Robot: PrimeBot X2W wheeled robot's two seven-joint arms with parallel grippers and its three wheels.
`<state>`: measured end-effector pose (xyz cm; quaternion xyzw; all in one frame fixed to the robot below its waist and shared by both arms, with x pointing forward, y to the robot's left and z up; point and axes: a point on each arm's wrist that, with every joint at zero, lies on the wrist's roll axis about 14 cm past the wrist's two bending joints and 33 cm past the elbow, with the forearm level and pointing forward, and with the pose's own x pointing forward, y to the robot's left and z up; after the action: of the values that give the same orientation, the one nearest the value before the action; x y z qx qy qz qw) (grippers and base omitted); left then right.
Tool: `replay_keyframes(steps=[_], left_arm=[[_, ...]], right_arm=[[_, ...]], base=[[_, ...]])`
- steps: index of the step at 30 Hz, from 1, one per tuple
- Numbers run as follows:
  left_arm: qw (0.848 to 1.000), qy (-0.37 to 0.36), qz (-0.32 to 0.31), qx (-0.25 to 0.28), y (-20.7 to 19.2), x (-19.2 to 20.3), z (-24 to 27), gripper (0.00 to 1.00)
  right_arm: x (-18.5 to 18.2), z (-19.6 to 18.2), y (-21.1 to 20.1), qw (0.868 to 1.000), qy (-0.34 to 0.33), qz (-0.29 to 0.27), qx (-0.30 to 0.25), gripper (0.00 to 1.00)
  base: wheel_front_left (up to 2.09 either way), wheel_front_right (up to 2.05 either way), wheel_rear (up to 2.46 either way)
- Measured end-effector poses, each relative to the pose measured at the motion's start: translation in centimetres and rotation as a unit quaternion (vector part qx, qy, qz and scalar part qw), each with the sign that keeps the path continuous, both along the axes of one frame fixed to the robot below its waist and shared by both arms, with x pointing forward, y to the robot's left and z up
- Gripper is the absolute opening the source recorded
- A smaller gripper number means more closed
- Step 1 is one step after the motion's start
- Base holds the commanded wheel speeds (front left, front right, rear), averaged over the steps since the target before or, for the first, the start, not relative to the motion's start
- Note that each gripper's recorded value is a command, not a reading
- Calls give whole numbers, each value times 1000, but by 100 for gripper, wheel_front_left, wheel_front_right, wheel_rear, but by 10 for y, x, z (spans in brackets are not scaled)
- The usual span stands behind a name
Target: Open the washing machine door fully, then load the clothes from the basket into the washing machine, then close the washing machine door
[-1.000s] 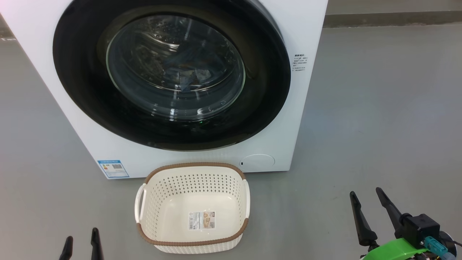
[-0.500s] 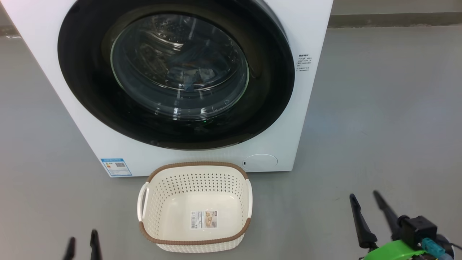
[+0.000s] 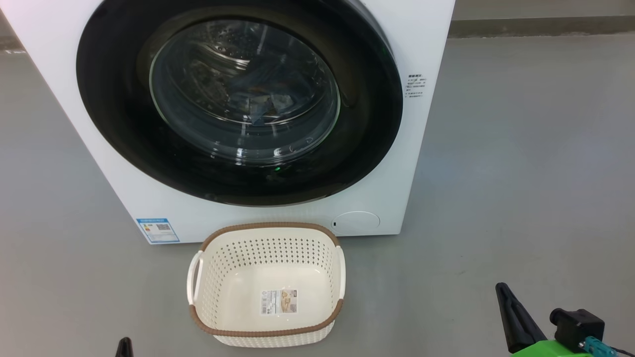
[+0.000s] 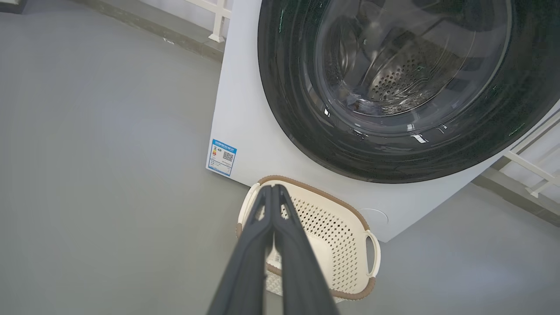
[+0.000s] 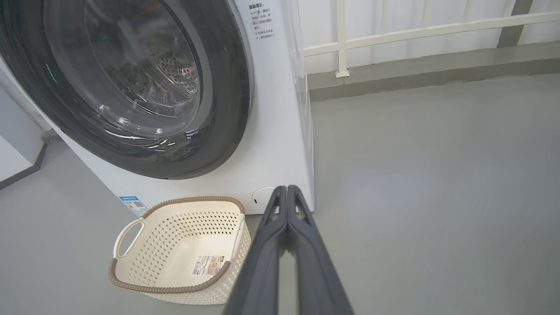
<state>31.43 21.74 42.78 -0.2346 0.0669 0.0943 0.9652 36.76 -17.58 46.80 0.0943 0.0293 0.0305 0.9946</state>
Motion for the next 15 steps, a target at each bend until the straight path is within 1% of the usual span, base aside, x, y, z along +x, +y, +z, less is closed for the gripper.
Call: replay_keyframes(steps=[7, 11, 13, 15], left_arm=[[999, 1, 8, -33, 0, 1, -1, 0], [999, 1, 11, -49, 0, 2, -1, 0], [998, 2, 11, -56, -1, 3, -2, 0], [997, 2, 15, -72, -1, 3, -2, 0]], right_arm=[[0, -1, -4, 999, 7, -14, 44, 0], [0, -2, -5, 998, 11, -17, 55, 0], [0, -2, -6, 997, 11, -22, 72, 0], [-1, -2, -8, 996, 14, -26, 83, 0]], base=[[0, 0, 0], [0, 0, 0], [0, 0, 0], [0, 0, 0]])
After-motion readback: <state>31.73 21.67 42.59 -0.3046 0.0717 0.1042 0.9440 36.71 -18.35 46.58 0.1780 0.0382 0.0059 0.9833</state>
